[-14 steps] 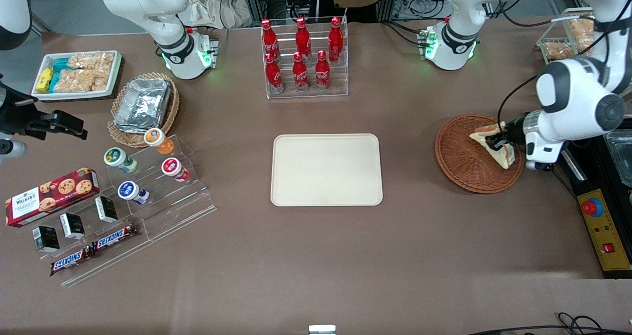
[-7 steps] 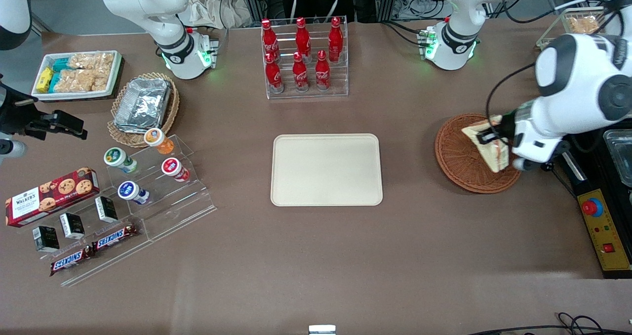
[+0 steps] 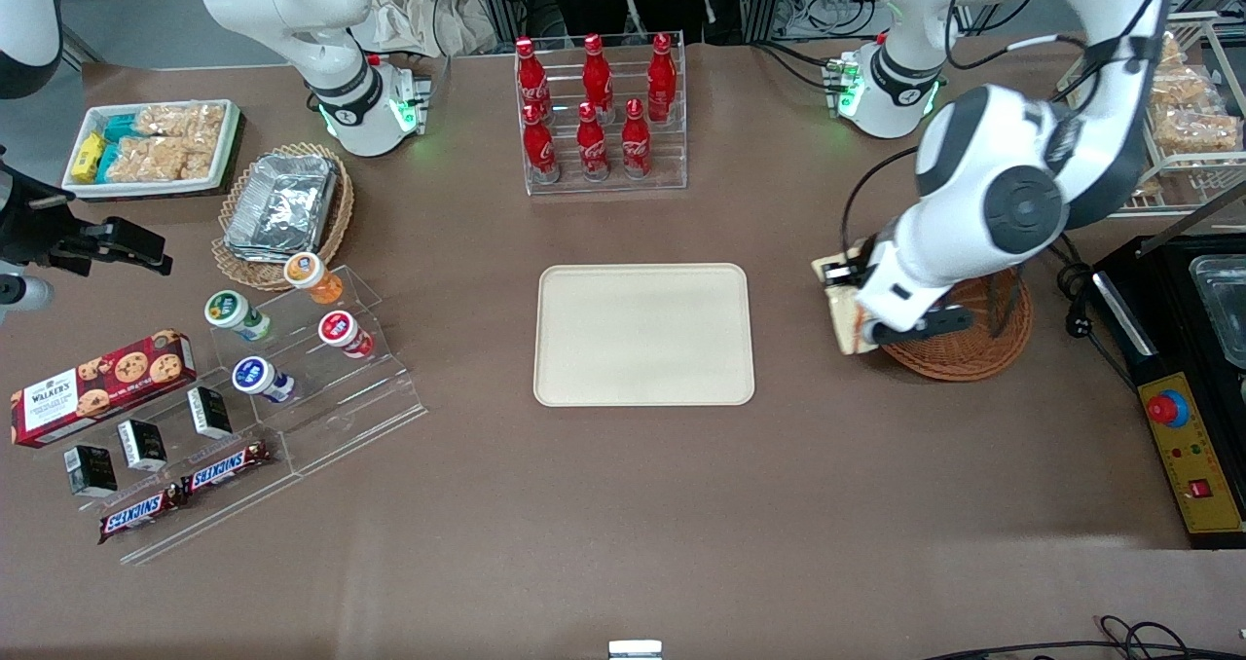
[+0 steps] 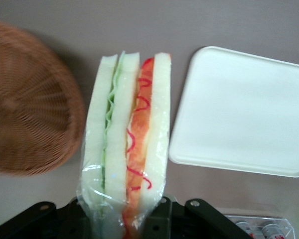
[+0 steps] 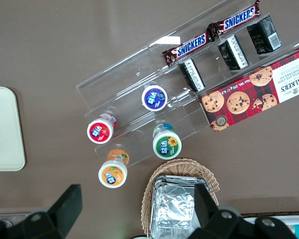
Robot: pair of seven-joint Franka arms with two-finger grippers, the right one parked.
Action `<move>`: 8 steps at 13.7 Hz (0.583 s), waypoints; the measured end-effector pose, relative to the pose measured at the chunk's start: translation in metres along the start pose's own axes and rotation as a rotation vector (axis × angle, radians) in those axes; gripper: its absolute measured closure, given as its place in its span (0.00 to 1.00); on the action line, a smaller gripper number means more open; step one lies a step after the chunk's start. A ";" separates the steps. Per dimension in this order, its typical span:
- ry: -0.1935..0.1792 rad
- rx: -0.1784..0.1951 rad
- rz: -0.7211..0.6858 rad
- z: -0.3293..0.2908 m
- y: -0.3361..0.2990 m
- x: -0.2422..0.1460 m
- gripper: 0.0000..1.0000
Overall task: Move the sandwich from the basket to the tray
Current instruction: 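Carry the sandwich with the left gripper over the white tray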
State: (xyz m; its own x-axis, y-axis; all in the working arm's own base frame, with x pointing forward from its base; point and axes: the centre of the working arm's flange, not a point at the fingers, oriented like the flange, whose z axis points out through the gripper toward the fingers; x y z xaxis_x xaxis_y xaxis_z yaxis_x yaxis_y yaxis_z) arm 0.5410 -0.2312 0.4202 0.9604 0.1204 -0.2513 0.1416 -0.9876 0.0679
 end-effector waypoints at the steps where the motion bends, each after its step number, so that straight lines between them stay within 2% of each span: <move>1: 0.009 -0.001 0.032 0.014 0.020 -0.001 0.67; 5: 0.010 0.007 0.093 0.079 0.076 -0.002 0.68; 8: 0.000 0.064 0.095 0.129 0.090 0.003 0.68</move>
State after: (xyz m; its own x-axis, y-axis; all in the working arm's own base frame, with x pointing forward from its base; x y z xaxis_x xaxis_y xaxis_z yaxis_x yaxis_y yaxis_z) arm 0.5257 -0.3331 0.3009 0.9687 0.0257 -0.2470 0.0342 -0.9990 0.0299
